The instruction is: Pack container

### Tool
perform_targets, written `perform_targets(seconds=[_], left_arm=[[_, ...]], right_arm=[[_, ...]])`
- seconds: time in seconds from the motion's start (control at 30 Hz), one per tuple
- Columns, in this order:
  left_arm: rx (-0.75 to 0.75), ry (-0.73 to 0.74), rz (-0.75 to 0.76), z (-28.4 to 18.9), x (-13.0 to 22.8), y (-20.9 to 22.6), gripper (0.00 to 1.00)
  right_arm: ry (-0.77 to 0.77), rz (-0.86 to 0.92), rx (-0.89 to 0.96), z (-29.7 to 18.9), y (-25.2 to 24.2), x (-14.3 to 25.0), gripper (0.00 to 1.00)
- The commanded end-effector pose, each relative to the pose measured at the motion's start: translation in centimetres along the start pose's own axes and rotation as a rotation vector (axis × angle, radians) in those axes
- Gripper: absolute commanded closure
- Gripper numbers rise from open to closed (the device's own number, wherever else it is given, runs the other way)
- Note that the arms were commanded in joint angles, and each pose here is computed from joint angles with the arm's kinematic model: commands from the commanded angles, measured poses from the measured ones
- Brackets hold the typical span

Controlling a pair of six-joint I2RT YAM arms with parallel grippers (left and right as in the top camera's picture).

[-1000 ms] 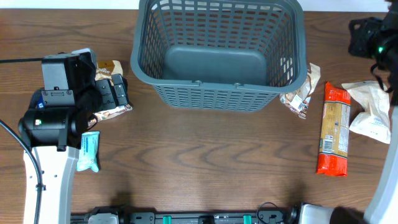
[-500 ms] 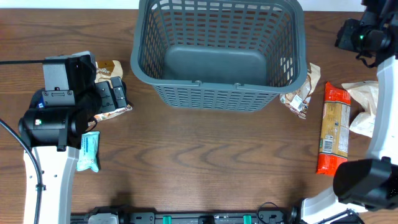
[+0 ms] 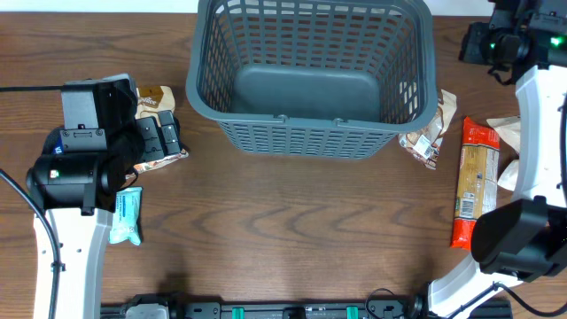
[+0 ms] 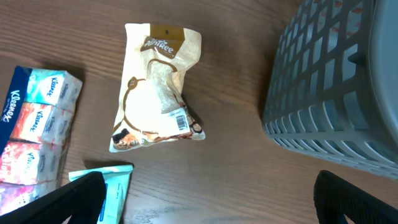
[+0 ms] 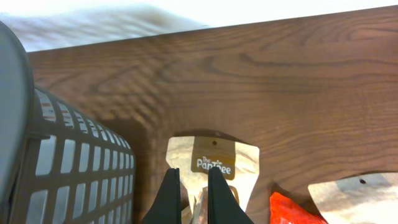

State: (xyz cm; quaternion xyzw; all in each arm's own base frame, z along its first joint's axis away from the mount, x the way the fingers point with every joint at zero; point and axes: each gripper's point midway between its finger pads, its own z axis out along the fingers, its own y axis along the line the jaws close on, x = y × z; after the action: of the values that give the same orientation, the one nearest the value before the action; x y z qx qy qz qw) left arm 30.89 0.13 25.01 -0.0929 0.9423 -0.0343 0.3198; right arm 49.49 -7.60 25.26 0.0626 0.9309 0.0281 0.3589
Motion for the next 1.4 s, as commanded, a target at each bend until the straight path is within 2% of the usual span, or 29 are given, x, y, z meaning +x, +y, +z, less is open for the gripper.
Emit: perform_targets(seconds=[0.0, 0.97, 1.37], left_arm=[[-0.012, -0.018, 0.022, -0.5, -0.6, 0.1, 0.01], [-0.015, -0.016, 0.037, -0.5, -0.5, 0.2, 0.01], [-0.017, -0.016, 0.038, -0.5, -0.5, 0.2, 0.01]], right_arm=[[0.003, -0.052, -0.041, 0.8, 1.2, -0.1, 0.99], [-0.044, -0.195, -0.364, 0.8, 8.8, -0.5, 0.99], [-0.045, -0.225, -0.392, 0.7, 9.9, -0.3, 0.99]])
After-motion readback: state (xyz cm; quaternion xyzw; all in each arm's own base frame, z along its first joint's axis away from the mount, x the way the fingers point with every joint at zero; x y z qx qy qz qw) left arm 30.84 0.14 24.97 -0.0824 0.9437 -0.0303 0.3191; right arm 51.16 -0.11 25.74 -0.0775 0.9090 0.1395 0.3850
